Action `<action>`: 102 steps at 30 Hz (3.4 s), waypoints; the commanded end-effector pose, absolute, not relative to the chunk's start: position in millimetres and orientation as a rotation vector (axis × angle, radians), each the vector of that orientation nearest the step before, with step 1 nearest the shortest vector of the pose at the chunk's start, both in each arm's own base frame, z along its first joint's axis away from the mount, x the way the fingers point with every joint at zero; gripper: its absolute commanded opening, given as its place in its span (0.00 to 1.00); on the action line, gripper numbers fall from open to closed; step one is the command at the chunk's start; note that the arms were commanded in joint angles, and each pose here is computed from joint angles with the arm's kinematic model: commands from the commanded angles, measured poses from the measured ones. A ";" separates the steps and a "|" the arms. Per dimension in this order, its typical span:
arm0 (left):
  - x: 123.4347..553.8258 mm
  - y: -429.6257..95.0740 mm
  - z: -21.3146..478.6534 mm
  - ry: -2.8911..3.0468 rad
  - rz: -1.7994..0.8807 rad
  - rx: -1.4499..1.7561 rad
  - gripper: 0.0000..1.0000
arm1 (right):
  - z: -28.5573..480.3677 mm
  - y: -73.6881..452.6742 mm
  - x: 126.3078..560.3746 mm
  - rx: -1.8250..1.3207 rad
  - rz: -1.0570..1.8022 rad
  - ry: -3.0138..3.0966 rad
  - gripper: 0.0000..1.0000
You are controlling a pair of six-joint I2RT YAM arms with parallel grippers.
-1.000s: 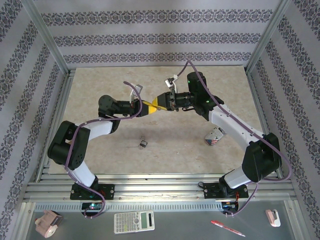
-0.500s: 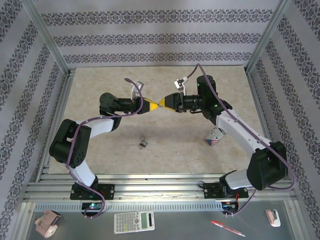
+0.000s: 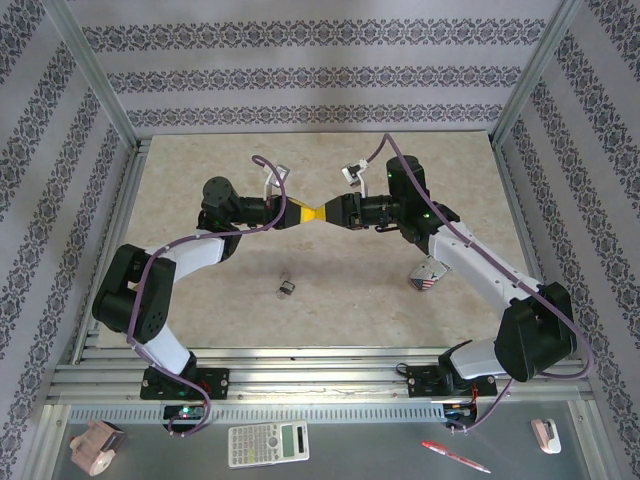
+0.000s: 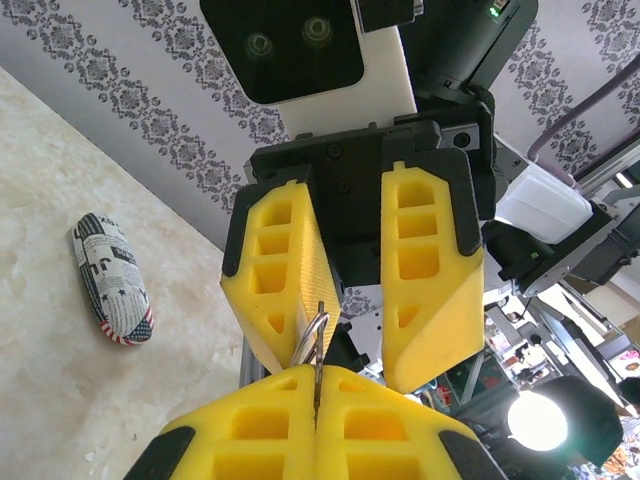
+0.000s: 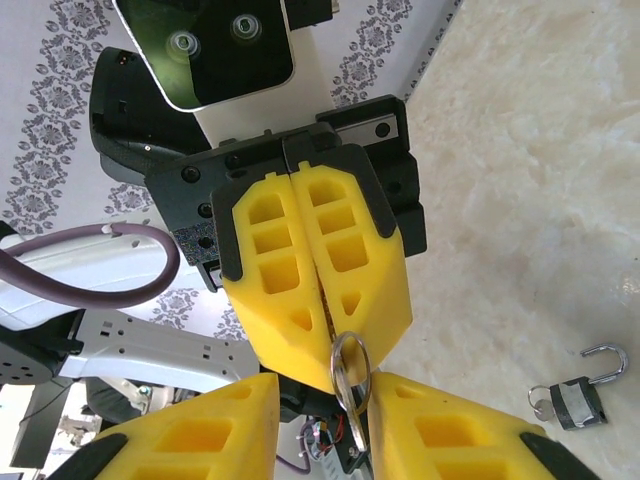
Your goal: Unlock with the key
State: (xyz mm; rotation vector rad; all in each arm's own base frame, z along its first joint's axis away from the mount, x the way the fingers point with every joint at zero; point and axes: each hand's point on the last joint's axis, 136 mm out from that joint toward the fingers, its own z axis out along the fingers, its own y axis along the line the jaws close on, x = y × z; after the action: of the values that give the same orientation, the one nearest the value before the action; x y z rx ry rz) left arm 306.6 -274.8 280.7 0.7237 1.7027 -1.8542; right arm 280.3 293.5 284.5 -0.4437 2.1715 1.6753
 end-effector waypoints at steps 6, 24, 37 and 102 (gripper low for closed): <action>306.9 -273.2 285.5 1.698 -1.832 0.742 0.00 | 295.9 297.2 276.8 -0.505 1.681 2.115 0.19; 360.5 -178.2 314.6 1.623 -1.618 0.320 0.53 | 292.8 286.8 273.0 -0.440 1.632 2.125 0.00; 324.7 -2.0 210.1 2.459 -0.146 -0.345 0.79 | 288.6 285.1 265.1 -0.457 1.634 2.113 0.00; 255.8 159.7 23.3 2.391 -0.022 -1.899 0.72 | 230.4 276.8 248.5 -0.453 1.624 2.172 0.00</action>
State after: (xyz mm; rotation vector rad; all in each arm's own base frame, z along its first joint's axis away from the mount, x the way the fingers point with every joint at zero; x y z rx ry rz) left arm 245.3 163.5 23.2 -1.9649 2.3376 -0.0189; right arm 247.8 275.6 224.0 -0.4206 2.2112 1.6003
